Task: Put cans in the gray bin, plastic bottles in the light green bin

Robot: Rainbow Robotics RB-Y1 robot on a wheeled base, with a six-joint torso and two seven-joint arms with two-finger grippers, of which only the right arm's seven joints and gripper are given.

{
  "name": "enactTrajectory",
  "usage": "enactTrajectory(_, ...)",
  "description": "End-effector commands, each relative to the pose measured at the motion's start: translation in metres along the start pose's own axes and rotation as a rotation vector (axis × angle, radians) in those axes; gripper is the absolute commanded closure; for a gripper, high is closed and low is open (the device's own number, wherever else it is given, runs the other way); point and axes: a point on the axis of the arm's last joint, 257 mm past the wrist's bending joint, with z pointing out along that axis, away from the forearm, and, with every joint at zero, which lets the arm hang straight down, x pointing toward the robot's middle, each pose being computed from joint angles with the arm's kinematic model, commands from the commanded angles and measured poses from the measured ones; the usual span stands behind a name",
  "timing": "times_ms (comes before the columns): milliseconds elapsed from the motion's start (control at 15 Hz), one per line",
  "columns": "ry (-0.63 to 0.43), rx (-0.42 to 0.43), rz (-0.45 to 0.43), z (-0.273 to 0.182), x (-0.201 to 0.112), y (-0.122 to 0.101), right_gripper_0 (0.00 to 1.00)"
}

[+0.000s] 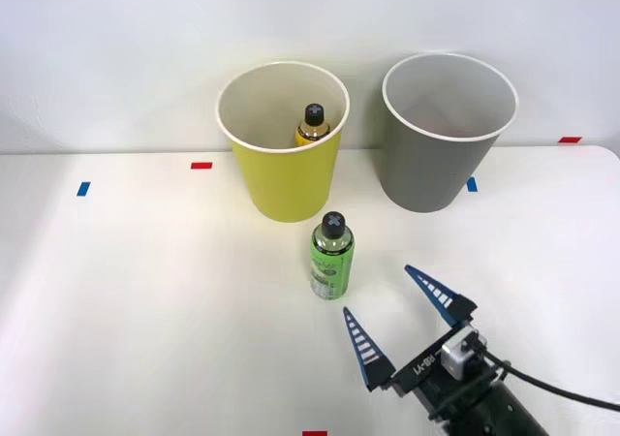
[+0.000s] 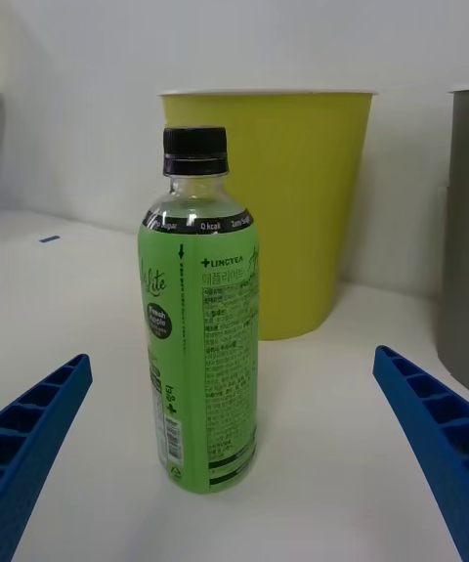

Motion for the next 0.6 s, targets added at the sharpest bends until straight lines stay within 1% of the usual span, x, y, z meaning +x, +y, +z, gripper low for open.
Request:
enactTrajectory(67, 0.008, -0.021, 0.009, 0.021, -0.001, 0.008, 0.00)
enactTrajectory(267, 0.031, -0.036, 0.013, 0.041, 0.000, 0.013, 0.00)
enactTrajectory(400, 0.044, -0.037, 0.009, 0.052, 0.002, 0.012, 0.00)
enactTrajectory(600, 0.034, -0.042, 0.027, 0.068, 0.015, 0.012, 0.00)
